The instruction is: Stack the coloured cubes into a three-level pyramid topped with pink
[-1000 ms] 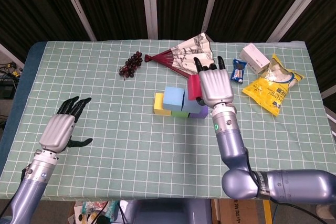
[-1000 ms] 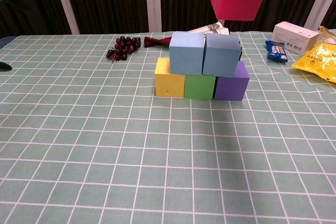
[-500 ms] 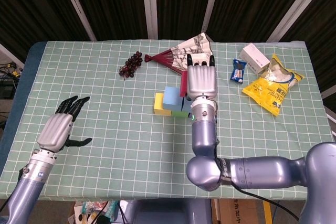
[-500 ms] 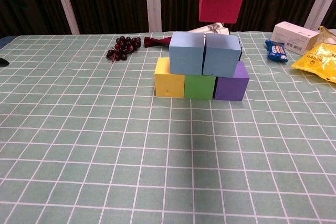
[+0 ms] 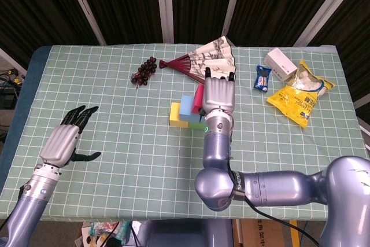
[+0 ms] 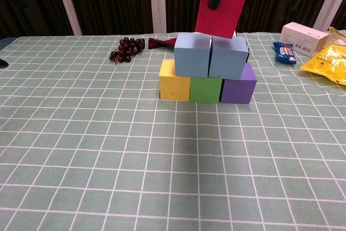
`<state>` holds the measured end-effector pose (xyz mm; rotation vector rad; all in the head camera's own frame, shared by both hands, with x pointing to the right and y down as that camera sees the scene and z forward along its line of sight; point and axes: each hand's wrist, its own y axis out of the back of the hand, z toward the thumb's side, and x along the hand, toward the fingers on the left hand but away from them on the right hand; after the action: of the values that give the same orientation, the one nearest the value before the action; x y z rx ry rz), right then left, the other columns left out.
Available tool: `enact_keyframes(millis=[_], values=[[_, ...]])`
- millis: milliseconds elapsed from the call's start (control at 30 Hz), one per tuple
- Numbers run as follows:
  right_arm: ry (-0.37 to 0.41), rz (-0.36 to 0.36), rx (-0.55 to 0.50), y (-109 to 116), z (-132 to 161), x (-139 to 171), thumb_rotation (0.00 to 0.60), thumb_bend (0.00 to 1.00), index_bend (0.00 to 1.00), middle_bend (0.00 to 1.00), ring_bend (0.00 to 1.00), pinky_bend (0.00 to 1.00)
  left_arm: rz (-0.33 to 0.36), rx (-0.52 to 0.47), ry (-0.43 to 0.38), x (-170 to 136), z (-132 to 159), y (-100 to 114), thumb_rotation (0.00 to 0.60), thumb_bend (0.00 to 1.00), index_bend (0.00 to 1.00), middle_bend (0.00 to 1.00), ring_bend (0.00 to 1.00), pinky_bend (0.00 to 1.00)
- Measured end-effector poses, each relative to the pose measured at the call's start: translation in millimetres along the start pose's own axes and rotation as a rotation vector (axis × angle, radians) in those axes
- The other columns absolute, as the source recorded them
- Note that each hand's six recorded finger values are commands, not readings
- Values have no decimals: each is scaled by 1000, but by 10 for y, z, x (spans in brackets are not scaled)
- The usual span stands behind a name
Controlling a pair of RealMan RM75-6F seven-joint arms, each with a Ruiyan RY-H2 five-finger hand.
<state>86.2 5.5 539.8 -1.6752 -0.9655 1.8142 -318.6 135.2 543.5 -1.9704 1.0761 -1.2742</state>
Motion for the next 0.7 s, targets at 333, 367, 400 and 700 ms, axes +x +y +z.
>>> enact_keyframes(millis=[333, 367, 400, 700], values=[[18, 11, -7, -101, 65, -35, 600, 236, 22, 499, 243, 0, 1, -6, 5, 8, -20, 10, 600, 122, 0, 99, 0, 0], [21, 9, -6, -102, 69, -39, 600, 236, 22, 499, 243, 0, 0, -6, 5, 9, -21, 9, 600, 122, 0, 99, 0, 0], [25, 5, -4, -103, 75, -46, 600, 236, 22, 499, 243, 0, 0, -7, 6, 10, -24, 8, 600, 122, 0, 99, 0, 0], [59, -1, 24, -140, 97, -84, 600, 236, 22, 499, 243, 0, -5, -8, 8, 17, -32, -4, 600, 123, 0, 99, 0, 0]])
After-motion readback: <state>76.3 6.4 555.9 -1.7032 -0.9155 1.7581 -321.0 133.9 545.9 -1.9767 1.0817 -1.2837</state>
